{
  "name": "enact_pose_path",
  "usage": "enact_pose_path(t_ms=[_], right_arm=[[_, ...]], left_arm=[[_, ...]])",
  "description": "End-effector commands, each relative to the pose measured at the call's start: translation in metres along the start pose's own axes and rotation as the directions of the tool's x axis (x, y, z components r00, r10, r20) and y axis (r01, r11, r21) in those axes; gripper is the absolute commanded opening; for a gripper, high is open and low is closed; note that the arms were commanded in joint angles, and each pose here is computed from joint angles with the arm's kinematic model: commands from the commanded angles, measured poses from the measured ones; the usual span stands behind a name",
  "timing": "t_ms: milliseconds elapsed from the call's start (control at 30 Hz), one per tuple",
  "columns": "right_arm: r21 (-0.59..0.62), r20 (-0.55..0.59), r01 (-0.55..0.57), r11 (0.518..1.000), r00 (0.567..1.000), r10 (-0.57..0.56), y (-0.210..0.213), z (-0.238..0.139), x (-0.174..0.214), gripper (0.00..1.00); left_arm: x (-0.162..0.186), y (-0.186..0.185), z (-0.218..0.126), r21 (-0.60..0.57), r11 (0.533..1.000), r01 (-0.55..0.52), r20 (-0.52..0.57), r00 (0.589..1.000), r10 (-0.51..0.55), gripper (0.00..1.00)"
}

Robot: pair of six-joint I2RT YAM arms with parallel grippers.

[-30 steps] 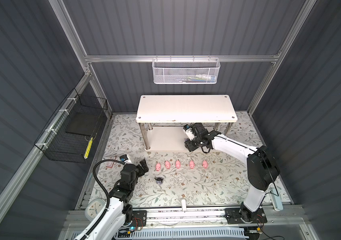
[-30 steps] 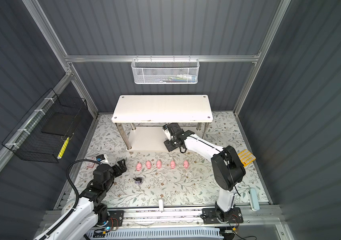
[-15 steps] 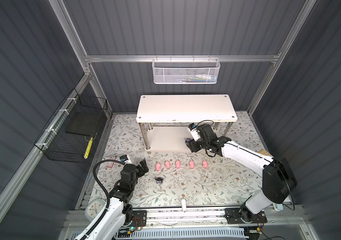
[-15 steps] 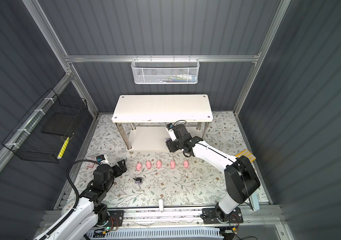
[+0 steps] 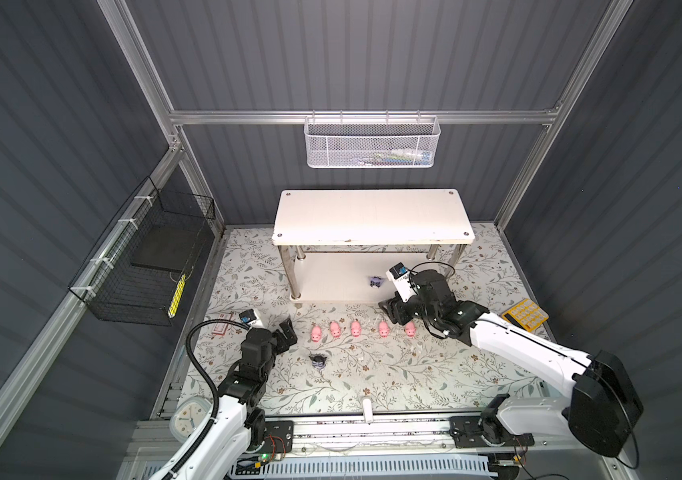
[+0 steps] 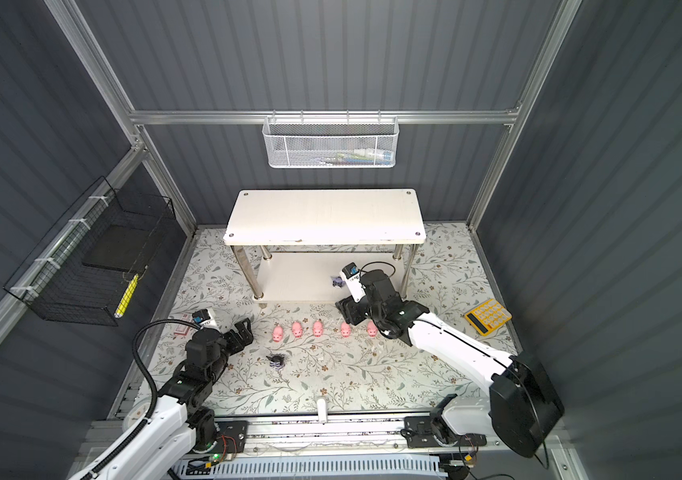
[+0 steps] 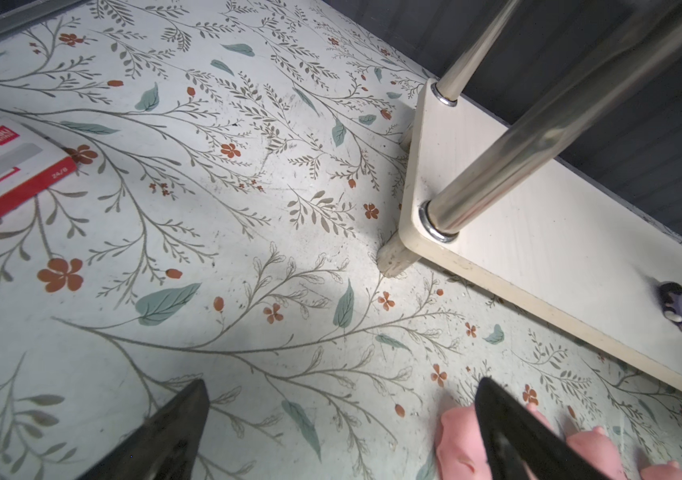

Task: Place and organize the plastic toys onto the shelf
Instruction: 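Withdraw the right gripper from the shelf toward the pig row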

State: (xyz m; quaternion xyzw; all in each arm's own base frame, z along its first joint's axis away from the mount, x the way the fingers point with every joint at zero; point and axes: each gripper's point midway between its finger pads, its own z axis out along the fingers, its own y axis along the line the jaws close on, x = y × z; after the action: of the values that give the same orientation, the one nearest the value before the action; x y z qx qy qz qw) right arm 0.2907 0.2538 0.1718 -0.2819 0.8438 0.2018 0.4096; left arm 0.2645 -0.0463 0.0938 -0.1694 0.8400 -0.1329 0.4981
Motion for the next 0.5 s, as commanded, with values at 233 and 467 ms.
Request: enact_pose_path(t_ms=[233, 467], right_arm=[[-0.030, 0.050, -0.017, 0.999, 0.999, 0.018, 0.018, -0.018, 0.018, 0.67], [-0.008, 0.042, -0.028, 1.000, 0.999, 0.028, 0.013, -0.017, 0.025, 0.67]], left_arm=[[-0.027, -0.033, -0.027, 0.114, 0.993, 0.033, -0.018, 0.999, -0.031, 1.00], [-0.026, -0.045, -0.050, 0.172, 0.985, 0.010, -0.075, 0.997, 0.003, 1.00]])
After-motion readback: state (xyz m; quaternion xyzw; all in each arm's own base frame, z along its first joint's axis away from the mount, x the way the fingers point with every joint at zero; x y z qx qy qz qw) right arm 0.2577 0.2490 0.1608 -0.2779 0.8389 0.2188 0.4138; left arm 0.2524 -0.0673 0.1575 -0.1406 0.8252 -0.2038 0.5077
